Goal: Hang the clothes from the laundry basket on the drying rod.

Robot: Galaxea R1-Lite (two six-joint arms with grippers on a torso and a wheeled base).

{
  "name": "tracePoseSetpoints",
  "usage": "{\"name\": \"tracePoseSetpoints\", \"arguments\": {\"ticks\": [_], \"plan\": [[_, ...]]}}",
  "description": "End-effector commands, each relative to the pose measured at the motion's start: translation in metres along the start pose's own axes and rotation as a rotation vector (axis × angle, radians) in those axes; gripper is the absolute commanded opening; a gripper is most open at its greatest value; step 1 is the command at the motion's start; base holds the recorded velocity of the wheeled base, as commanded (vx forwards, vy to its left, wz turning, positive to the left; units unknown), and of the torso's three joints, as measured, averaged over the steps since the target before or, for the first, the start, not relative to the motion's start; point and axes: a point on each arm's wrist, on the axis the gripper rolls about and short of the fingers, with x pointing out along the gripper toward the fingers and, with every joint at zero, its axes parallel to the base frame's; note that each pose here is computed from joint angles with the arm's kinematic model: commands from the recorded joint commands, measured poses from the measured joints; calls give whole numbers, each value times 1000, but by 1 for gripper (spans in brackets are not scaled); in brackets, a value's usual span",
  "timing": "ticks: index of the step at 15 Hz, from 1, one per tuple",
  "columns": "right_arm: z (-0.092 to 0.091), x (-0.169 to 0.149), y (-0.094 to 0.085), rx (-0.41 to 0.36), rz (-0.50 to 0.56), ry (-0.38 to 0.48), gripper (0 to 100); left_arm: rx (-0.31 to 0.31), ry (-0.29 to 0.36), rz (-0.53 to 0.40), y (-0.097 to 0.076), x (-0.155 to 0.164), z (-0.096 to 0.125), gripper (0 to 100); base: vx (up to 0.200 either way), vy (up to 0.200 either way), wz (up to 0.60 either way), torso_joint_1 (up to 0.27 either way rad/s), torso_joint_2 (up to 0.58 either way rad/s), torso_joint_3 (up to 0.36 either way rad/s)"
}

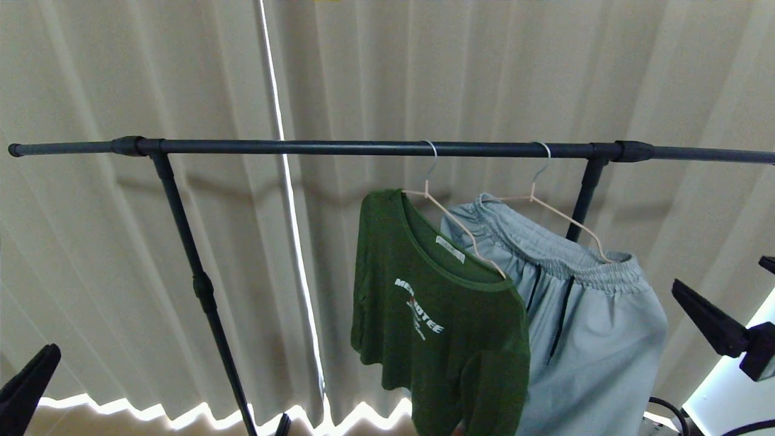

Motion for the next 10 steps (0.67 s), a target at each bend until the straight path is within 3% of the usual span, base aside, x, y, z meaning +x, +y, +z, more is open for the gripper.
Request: {"name": "tracePoseSetpoints", "arguments": {"ticks": [1, 6, 10], "plan": [[-12, -31, -11, 5, -77, 20, 100, 5, -33, 1, -3, -16, -5, 100, 0, 0, 0, 0, 0, 0], [-39, -84, -13, 0, -163, 159, 100, 9, 0, 1, -9, -49, -27, 100, 0, 0, 0, 0, 0, 0], [-52, -112, -10, 3, -171, 120, 100, 28, -31, -43, -11, -64, -48, 100, 0, 0, 0, 0, 0, 0]]}}
